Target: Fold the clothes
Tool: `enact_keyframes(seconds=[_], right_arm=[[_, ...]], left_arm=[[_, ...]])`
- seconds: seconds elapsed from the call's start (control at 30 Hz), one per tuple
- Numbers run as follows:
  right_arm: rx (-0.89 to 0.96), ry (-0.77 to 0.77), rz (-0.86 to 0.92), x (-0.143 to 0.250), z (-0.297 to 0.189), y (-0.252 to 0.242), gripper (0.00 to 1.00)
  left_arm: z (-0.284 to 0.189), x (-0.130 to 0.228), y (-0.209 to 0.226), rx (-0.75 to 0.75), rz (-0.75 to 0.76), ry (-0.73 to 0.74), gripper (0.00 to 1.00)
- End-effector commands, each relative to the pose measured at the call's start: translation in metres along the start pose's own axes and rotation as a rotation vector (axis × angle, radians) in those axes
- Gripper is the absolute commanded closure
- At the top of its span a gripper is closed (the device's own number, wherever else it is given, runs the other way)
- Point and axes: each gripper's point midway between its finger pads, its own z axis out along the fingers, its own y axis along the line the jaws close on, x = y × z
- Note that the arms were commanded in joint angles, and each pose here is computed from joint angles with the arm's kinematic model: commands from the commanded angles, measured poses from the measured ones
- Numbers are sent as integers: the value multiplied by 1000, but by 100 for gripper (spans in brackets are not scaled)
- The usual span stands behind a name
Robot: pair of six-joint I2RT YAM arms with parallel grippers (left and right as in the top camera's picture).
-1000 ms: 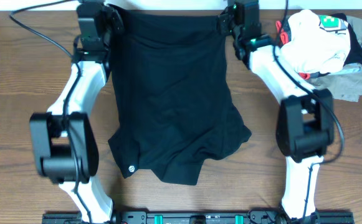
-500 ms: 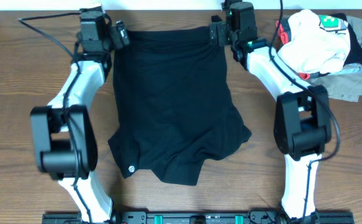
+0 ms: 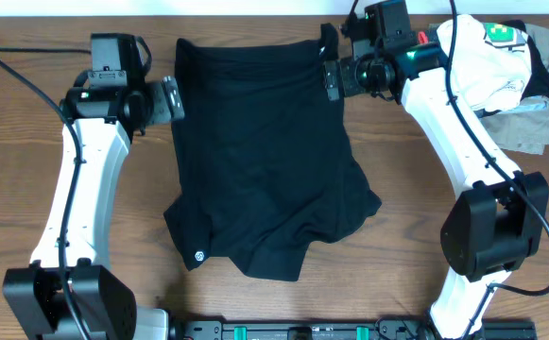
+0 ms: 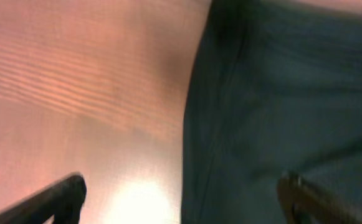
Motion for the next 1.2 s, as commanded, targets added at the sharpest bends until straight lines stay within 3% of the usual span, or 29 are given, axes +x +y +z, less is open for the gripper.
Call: enact_keyframes(seconds=[0.0,0.13,0.2,0.27,0.57,0.93,1.0,1.17], right_arm=[[-26,30,26,7,1,0,1],[-25,44,28,11,1,0,3],[-25,47,28,11,1,0,4],[-24,50,29,12,1,0,5],[-25,49,28,12,1,0,5],[-25,54,28,13,1,0,3],[-24,56,26,13,1,-1,4],[-23,59,20,14,1,-1,3]], left_arm=[[16,31,5,-22,18,118,7],[30,66,8,-21,10,225,23],[35,81,6,-5,9,265,56],[42,98,7,-1,2,310,71],[61,157,7,37,3,442,71],[90,196,12,63,51,441,69],[93,200,12,64,52,438,64],[97,205,13,76,97,427,40]])
